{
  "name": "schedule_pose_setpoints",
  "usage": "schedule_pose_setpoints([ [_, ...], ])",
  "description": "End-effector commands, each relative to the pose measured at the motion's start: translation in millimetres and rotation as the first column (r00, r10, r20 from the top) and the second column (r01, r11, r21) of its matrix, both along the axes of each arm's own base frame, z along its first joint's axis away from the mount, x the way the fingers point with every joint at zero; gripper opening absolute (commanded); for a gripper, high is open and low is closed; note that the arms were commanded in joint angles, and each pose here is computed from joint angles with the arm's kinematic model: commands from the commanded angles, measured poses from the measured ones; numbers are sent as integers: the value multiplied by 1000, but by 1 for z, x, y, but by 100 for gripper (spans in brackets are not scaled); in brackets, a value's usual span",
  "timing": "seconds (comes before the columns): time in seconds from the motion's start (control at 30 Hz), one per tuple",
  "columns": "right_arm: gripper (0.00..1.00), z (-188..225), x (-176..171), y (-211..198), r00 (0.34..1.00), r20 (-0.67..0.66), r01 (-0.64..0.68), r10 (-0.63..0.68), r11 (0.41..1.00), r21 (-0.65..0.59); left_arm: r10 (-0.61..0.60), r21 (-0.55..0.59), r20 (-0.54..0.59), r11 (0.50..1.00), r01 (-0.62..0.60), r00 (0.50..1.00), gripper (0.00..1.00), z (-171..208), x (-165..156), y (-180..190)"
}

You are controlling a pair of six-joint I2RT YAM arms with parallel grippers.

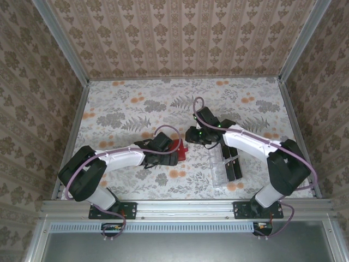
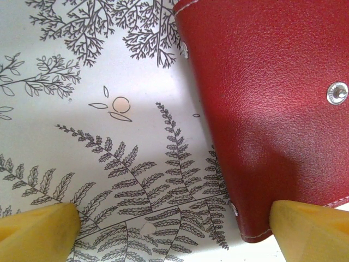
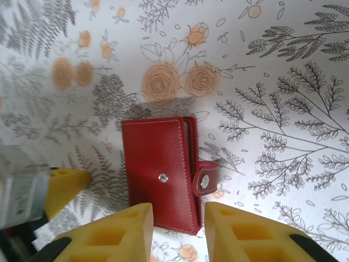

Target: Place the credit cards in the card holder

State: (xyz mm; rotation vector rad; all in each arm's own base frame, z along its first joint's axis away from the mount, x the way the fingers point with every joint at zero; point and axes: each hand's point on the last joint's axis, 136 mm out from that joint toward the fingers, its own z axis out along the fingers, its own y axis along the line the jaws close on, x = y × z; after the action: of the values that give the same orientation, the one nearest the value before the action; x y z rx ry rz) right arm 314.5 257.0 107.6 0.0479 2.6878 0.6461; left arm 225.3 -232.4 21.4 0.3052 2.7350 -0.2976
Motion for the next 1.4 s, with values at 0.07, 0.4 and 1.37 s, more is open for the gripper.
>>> schedule_pose_setpoints([
  [0.07, 36, -18, -6, 7, 996, -55, -81, 75, 991, -108, 16, 50, -39, 999, -14, 999, 100, -20, -8, 14],
  [0.4, 34, -44, -5, 3, 991, -102, -111, 89, 964, -240, 22, 32, -40, 999, -21, 999, 100, -21, -8, 13],
  [1.37, 0, -22, -7, 34, 987, -64, -150, 149, 988, -23, 27, 19, -41, 999, -26, 999, 100, -23, -7, 14],
])
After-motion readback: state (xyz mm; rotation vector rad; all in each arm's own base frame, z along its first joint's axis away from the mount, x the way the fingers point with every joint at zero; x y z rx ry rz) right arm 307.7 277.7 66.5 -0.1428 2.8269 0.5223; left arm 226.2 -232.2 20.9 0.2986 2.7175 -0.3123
